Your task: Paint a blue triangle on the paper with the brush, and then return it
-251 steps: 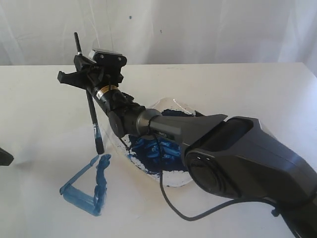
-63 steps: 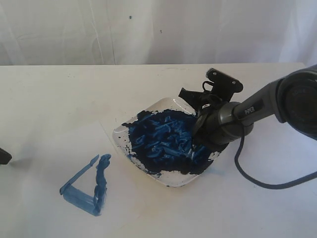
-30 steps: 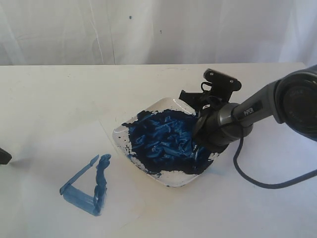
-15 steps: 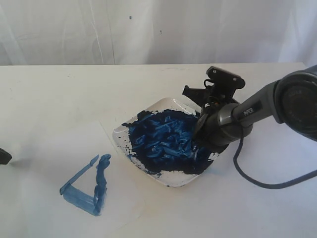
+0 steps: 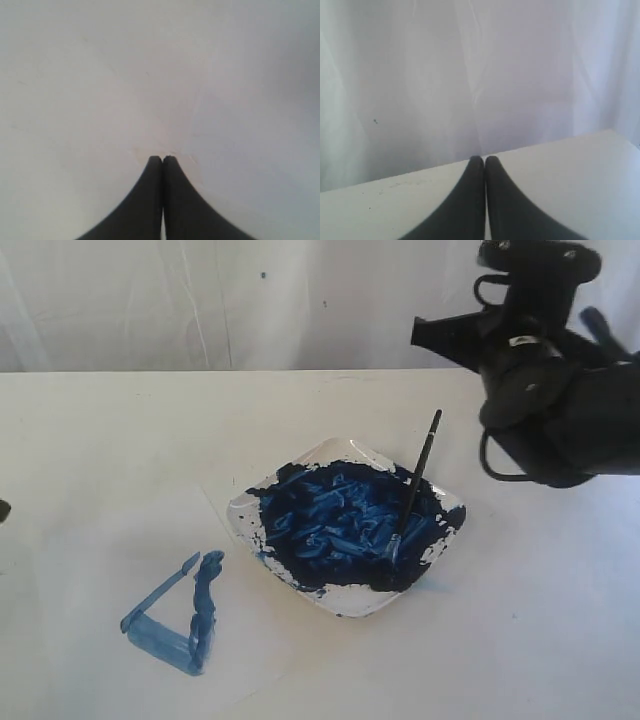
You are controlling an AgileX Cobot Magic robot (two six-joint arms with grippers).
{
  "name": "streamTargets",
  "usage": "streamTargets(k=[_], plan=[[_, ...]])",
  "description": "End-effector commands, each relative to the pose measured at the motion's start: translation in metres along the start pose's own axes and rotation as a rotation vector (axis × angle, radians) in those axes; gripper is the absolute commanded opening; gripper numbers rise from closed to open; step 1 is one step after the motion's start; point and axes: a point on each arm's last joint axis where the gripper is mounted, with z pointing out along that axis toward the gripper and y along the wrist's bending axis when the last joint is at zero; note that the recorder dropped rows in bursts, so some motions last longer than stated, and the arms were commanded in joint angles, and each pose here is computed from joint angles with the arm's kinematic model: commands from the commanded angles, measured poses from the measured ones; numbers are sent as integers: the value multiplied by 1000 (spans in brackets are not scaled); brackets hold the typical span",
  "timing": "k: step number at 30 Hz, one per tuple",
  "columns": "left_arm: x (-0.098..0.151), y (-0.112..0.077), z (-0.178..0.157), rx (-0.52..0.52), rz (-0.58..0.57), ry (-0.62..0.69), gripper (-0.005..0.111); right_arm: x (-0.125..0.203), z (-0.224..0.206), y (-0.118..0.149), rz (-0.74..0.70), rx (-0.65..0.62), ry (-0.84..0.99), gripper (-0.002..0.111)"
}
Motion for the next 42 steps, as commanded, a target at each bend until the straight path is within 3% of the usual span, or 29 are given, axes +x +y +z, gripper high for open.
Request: streamTargets(k=[1, 6, 11, 14, 19, 27, 32, 34, 37, 42], plan=[[-27, -1, -38, -110, -16, -155, 0, -19, -30, -20, -9, -8, -22, 0], [-45, -9, -80, -213, 10, -230, 0, -28, -55, -36, 24, -30, -30, 0], [-63, -21, -130, -343, -23, -387, 0, -35, -84, -49, 14, -111, 1, 0], [-76, -34, -161, -424, -13, -485, 0, -42, -107, -54, -30, -223, 21, 0], [-87, -66, -194, -514, 118, -499, 0, -52, -141, -67, -28, -340, -7, 0], [-107, -131, -248, -617, 133, -698, 0, -50, -177, -97, -13, -333, -79, 0], [-109, -160, -266, -677, 203, -735, 0, -29, -186, -123, -32, -172, 27, 0], [-109, -171, -270, -663, 177, -762, 0, -20, -188, -134, -148, -88, 53, 0], [-109, -188, -274, -578, 116, -812, 0, -10, -191, -143, -182, -44, 63, 0], [-106, -220, -264, -281, 107, -771, 0, -11, -196, -142, -161, -93, 36, 0]])
